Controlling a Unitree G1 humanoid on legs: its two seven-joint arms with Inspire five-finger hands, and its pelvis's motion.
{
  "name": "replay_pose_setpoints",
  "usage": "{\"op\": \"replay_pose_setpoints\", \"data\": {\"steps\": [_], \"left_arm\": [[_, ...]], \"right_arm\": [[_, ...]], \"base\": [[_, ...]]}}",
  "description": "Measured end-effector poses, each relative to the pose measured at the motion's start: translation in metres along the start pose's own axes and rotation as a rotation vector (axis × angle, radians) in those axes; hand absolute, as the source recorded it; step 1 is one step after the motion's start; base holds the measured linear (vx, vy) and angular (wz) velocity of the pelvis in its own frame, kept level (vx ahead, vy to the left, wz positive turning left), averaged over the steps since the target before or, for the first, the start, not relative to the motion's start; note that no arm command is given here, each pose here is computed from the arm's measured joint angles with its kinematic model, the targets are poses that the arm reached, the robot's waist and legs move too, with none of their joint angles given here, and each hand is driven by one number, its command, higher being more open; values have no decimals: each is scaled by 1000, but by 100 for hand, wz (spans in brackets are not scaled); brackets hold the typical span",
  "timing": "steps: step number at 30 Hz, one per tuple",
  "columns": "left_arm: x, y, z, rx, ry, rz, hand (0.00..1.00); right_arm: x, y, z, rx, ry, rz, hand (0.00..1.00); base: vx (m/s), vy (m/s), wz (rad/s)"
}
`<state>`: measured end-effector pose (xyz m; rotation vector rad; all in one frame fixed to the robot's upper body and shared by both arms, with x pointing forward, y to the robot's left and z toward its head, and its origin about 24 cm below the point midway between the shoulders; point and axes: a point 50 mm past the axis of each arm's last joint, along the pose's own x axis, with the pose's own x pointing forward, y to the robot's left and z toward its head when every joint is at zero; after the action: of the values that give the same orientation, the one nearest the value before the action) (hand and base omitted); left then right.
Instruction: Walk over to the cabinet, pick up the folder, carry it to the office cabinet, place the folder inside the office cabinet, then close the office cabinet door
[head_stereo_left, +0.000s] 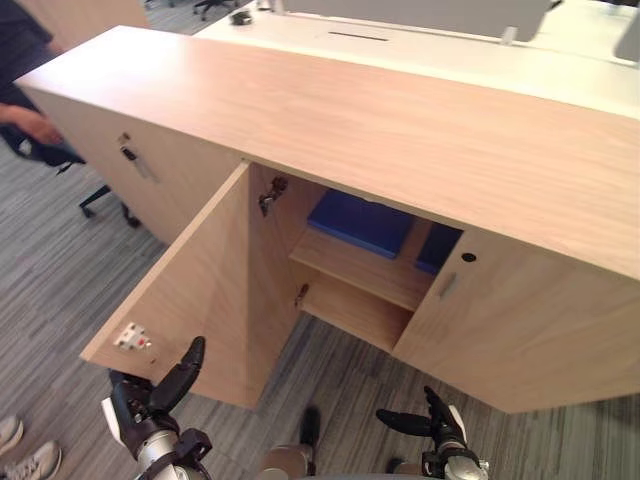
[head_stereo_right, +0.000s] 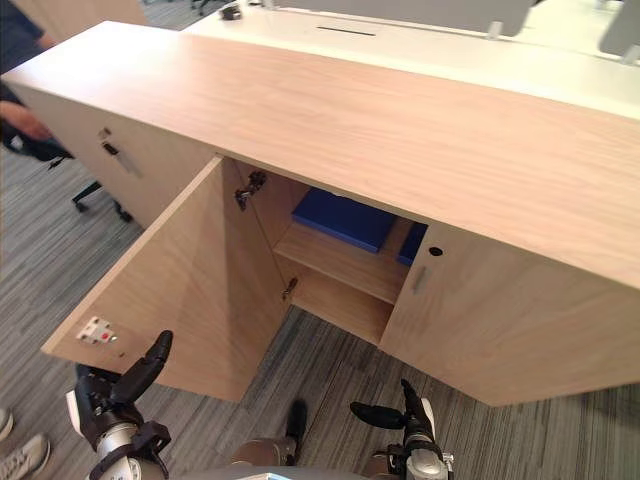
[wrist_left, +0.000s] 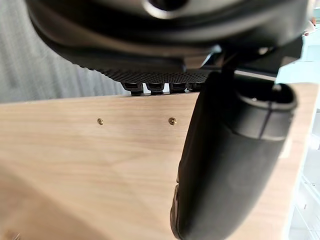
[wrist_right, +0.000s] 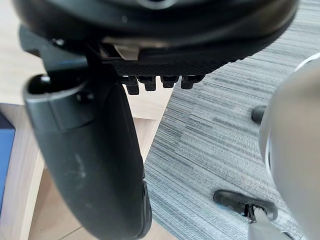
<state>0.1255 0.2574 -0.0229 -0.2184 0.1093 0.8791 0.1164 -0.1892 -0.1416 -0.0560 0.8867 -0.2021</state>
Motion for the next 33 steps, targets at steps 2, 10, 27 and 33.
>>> {"op": "replay_pose_setpoints", "data": {"steps": [2,10,27,33], "left_arm": [[12,2,6,-3,-21,50,100],[18,-11,17,23,-51,-34,100],[-96,-70,-52,165,338,-840,100],[-148,-162,-57,201,332,-1456,100]], "right_arm": [[2,-8,2,5,3,-7,100],[3,-12,0,57,26,-28,100],[1,-17,-6,110,37,-64,100],[7,-9,7,25,11,-19,100]], "base": [[28,82,-54],[-26,140,3],[-6,78,-9],[-66,17,-59]]}}
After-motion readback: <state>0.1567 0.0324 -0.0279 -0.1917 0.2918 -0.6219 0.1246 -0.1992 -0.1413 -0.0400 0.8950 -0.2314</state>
